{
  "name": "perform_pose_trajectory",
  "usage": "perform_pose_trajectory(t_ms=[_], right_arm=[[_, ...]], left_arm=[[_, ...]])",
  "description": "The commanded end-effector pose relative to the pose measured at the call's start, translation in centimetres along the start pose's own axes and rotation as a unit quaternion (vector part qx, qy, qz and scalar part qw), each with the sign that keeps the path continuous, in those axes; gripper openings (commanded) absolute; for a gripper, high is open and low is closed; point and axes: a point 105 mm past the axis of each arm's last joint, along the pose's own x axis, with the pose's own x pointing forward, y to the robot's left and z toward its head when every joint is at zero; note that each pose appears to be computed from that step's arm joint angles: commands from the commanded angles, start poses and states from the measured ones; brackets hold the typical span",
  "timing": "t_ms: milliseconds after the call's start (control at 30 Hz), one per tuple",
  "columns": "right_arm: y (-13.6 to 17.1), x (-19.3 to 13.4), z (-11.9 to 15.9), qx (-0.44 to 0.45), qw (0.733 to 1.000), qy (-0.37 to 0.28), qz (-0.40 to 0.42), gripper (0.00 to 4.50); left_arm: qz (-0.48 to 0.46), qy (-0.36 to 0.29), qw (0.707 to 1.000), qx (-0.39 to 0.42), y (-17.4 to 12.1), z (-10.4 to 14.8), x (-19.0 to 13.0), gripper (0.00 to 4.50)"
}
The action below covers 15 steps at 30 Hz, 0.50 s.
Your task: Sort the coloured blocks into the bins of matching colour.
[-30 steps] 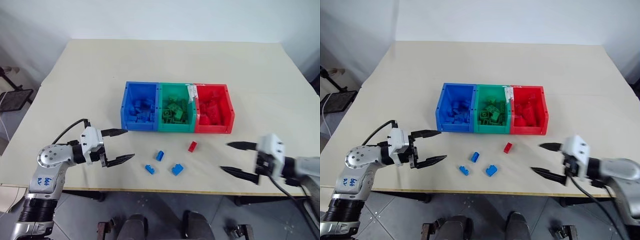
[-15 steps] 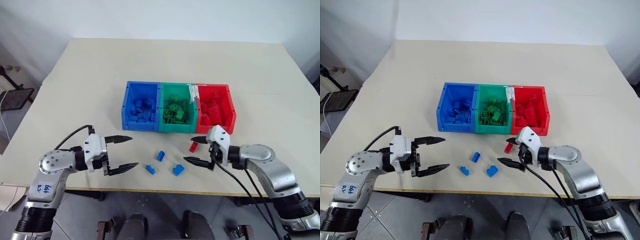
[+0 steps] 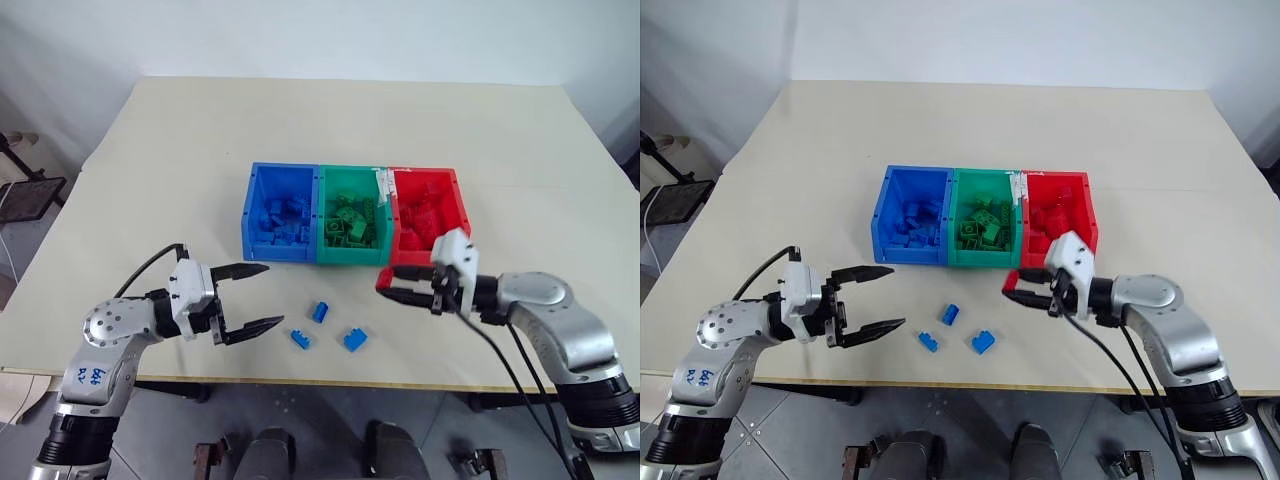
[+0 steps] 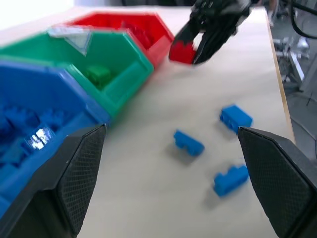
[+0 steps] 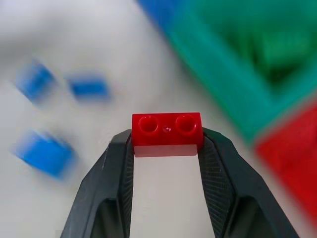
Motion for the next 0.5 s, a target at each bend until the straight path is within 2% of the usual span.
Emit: perform_pose_trajectory(t_ms=[33, 100, 233, 367, 400, 500], right_arm=[[-4.1, -1.8, 3.9, -0.013, 0.994, -0.054, -0.096, 1.45], [-6.6, -2.5, 4.4, -0.034, 0.988, -0.047, -0.145, 1.45], [-10.2, -2.8, 3.7, -0.048, 0.977, -0.023, -0.206, 1.45], [-11.7, -2.5, 3.3, -0.046, 0.974, -0.023, -0.222, 1.45], [-11.7, -2.3, 3.3, -0.048, 0.973, -0.028, -0.222, 2.19], [-11.5, -2.2, 3.5, -0.057, 0.975, -0.038, -0.212, 3.1]], left_arm=[[0.014, -0.04, 0.999, 0.002, 0.5, 1.9, 0.9, 4.5], [0.021, -0.046, 0.999, -0.019, 0.8, 2.2, 1.3, 4.5], [0.031, -0.031, 0.998, -0.034, 1.1, 2.0, 1.5, 4.5], [0.031, -0.031, 0.999, -0.03, 1.1, 2.1, 1.5, 4.5], [0.03, -0.03, 0.999, -0.029, 1.0, 2.1, 1.5, 4.5], [0.016, -0.017, 0.999, -0.049, 0.5, 1.7, 1.4, 4.5]])
